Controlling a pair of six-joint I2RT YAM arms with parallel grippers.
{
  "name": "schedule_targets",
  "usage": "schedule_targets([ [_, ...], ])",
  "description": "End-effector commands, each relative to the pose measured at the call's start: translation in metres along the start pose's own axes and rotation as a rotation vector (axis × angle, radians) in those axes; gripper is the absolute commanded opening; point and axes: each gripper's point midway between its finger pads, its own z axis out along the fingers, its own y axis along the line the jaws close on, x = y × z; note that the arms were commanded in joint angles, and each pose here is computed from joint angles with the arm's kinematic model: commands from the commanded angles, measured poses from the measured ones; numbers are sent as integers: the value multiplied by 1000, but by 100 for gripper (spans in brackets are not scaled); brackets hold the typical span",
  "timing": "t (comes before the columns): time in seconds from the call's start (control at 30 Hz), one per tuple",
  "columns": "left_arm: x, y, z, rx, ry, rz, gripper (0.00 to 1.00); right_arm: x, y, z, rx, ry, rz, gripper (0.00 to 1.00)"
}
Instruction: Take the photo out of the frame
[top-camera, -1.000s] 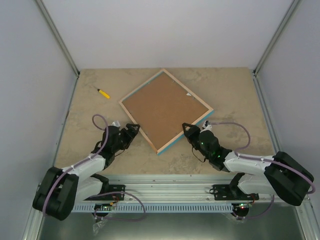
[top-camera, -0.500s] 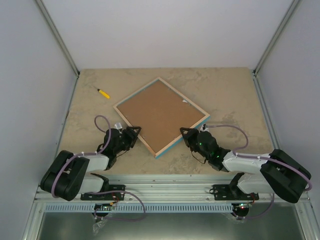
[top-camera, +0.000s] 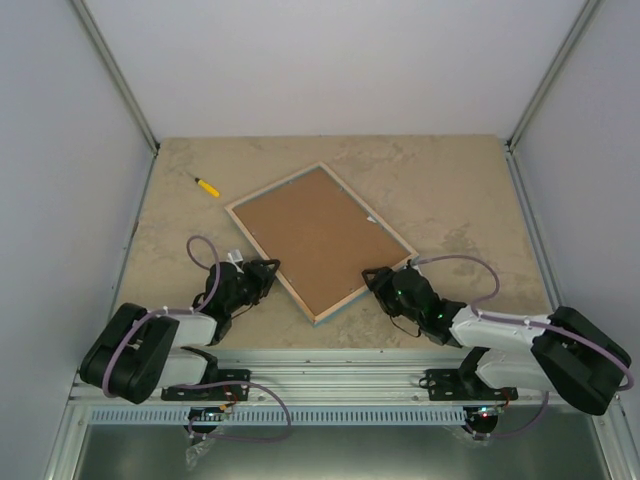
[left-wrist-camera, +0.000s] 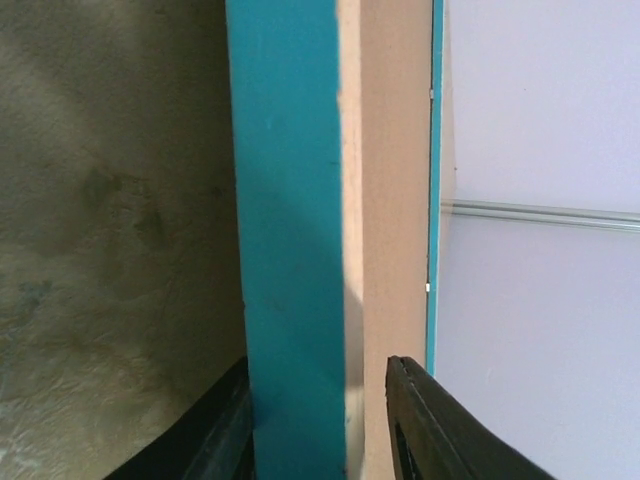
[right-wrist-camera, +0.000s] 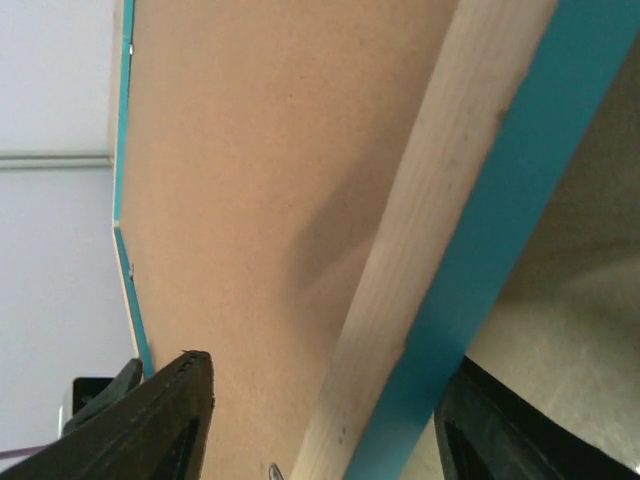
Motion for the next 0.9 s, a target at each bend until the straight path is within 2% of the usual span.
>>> schedule_targets([
  [0.0, -6, -40, -6, 154, -26, 35, 33, -6, 9, -10, -11, -24, -20, 65],
  [0.23, -9, -39, -6, 138, -42, 58, 27, -23, 7, -33, 30, -92, -101, 87],
  [0.37, -9, -38, -7, 129, -47, 66, 27, -38, 13, -43, 46, -124, -227, 97],
  [0.5, -9, -37, -7, 126, -47, 71, 27, -65, 32, -46, 38, -157, -422, 98],
  [0.63, -9, -36, -7, 122, -45, 74, 27, -91, 51, -33, 32, -129, -598, 98],
  [0.77, -8, -35, -6, 117, -42, 77, 27, -100, 61, -2, 24, 3, -693, 98],
  [0.87, -8, -33, -6, 112, -39, 78, 27, -108, 68, 23, 39, 52, -768, 98],
])
